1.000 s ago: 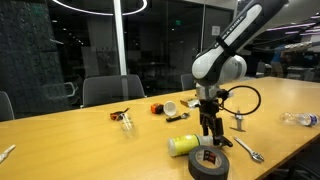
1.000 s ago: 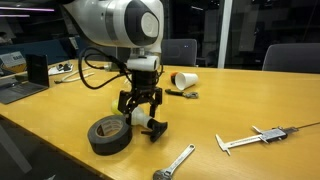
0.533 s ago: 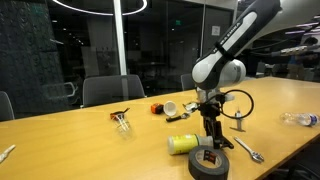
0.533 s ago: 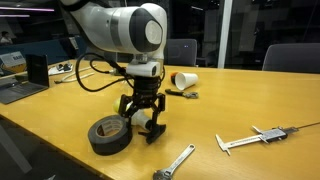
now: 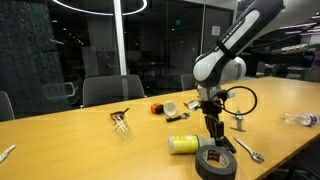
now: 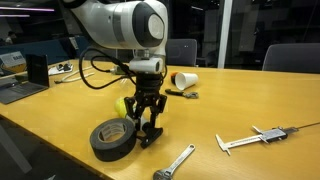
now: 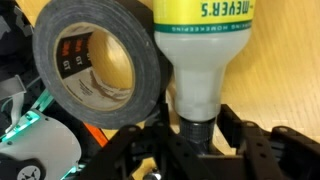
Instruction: Pick up the spray bottle and make it stand up right.
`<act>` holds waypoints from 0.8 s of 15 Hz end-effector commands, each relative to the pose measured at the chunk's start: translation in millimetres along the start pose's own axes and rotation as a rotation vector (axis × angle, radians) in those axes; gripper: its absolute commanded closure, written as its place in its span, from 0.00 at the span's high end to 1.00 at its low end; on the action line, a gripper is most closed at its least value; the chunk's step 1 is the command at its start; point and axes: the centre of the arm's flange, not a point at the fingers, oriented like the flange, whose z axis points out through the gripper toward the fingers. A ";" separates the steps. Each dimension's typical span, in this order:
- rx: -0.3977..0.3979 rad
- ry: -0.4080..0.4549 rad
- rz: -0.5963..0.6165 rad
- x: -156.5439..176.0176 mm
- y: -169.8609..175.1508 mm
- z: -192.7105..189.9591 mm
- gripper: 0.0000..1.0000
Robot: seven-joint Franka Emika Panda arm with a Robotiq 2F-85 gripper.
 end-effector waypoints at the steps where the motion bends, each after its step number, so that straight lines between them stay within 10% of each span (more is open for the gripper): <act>1: 0.014 0.025 -0.036 9.8 -6.7 -1.8 0.21; 12: -0.063 0.196 -0.235 11.3 -5.1 -41.6 0.11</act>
